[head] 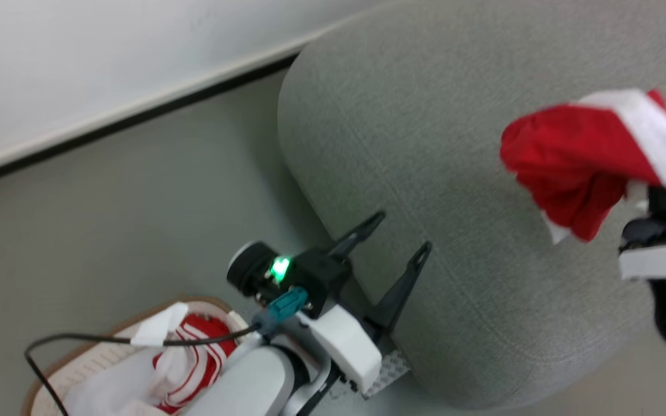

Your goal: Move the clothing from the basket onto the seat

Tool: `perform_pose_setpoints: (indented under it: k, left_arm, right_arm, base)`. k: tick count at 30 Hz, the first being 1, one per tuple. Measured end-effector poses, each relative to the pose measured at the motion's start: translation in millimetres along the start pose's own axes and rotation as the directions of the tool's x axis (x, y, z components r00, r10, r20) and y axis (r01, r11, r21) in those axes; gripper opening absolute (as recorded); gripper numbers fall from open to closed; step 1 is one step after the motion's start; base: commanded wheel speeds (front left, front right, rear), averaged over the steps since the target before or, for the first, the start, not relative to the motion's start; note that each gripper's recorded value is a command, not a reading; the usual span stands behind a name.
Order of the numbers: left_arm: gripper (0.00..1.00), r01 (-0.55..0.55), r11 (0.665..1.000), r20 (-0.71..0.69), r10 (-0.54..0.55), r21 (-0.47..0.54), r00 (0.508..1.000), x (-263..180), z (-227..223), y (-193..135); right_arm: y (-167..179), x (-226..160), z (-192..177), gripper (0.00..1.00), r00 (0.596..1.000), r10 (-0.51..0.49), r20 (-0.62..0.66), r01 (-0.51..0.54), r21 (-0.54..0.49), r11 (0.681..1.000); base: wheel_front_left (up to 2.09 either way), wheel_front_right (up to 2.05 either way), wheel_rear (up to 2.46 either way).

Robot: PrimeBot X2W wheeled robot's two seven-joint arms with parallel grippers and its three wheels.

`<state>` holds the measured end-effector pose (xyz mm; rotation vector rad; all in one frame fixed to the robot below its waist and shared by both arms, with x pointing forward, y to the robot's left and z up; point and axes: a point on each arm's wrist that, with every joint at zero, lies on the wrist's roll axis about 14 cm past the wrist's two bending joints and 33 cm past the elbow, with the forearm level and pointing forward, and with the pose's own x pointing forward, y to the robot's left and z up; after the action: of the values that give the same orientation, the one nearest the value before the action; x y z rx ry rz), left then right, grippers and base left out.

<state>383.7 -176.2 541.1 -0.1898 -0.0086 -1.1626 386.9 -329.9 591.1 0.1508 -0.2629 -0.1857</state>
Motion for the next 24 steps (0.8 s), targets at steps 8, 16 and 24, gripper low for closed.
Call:
perform_pose_setpoints:
  k: [8,16,24]
  left_arm:
    - [1.00,0.015,1.000,0.042,-0.015,0.018,0.999,26,-4,42]
    - [1.00,-0.026,1.000,0.062,0.026,0.005,0.998,40,-35,98]
    - [1.00,-0.161,0.986,0.024,0.163,-0.042,0.986,19,-84,149]
  right_arm:
    - [-13,75,-6,0.00,0.999,-0.010,0.033,0.012,-0.069,0.998]
    - [-37,166,-34,0.00,1.000,-0.013,0.020,0.017,-0.225,0.974]
    - [-70,226,-90,0.00,0.992,-0.127,-0.019,0.117,-0.269,0.956]
  base:
    - [0.00,0.00,0.00]
    - [0.00,0.00,0.00]
    - [0.00,0.00,0.00]
